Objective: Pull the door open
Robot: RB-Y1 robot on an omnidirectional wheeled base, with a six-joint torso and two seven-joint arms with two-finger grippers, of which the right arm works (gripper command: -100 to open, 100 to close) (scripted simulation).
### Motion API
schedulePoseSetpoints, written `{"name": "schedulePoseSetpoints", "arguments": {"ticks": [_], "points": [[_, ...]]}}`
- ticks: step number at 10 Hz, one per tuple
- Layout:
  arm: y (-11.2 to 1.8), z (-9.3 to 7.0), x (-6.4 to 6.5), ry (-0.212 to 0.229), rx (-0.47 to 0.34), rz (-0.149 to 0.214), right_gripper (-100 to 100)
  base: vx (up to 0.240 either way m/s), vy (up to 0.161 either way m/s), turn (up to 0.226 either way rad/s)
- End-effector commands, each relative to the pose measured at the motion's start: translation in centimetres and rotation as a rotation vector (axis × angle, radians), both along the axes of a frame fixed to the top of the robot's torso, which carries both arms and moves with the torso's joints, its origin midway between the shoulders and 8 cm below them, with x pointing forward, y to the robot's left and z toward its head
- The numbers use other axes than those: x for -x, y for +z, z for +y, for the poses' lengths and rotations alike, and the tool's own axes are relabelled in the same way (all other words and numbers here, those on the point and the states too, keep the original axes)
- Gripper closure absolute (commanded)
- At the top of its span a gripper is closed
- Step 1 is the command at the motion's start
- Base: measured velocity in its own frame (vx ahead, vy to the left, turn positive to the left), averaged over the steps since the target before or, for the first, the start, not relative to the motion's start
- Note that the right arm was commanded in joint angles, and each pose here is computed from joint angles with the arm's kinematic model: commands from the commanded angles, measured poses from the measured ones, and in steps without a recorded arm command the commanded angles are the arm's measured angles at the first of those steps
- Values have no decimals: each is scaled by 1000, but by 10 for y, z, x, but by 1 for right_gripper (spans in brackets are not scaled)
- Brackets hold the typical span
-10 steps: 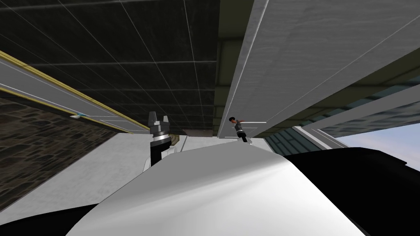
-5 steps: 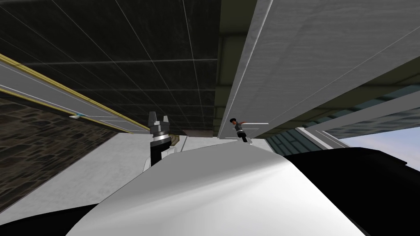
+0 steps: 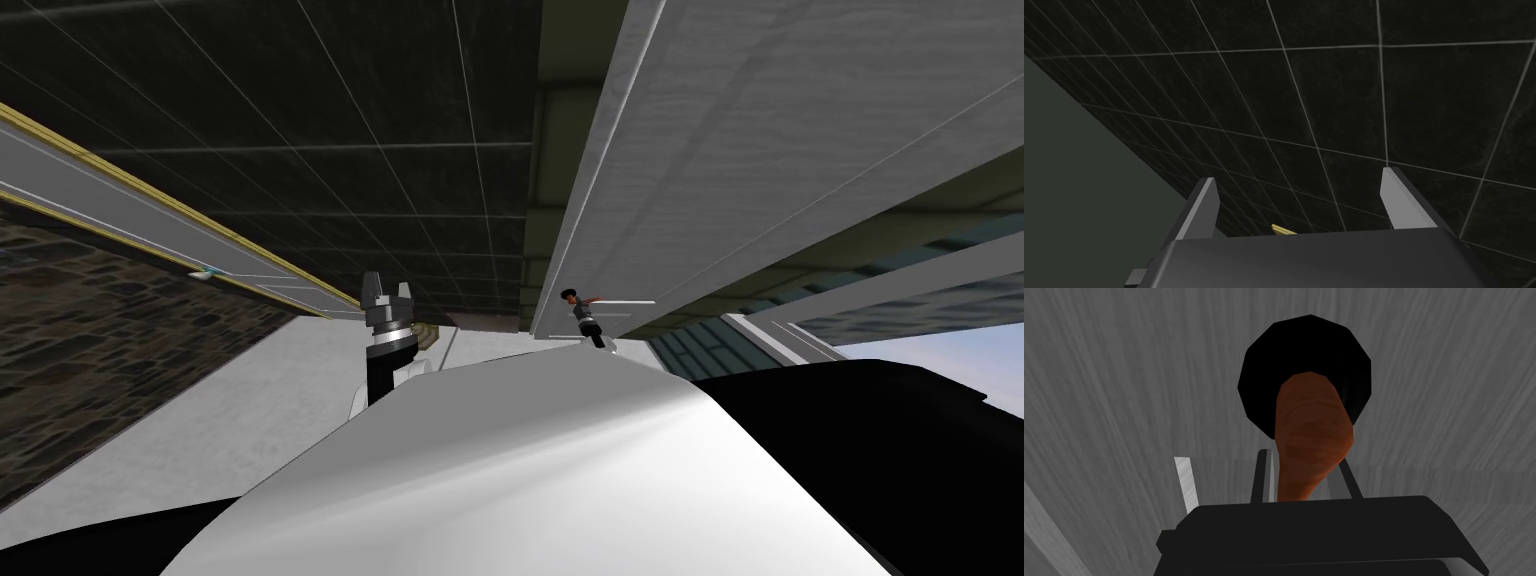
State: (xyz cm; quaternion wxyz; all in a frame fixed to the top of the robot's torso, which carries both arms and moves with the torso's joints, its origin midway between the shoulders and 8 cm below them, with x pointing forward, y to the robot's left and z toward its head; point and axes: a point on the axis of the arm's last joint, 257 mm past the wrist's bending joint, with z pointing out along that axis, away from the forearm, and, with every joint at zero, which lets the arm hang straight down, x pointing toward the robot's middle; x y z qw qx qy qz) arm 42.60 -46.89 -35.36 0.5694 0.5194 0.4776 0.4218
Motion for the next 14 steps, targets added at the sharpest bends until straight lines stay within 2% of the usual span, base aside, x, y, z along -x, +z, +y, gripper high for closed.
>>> {"name": "schedulePoseSetpoints", "arguments": {"ticks": [1, 7, 8, 9, 14], "points": [[-2, 3, 6, 21, -1, 2, 100, -196, -57, 133], [-1, 9, 26, 118, -4, 4, 100, -237, -80, 152], [-4, 11, 25, 108, -8, 10, 100, -106, -27, 34], [-6, 12, 35, 131, -10, 10, 100, -163, -45, 130], [-3, 9, 59, 183, -5, 4, 100, -207, -72, 150]]}}
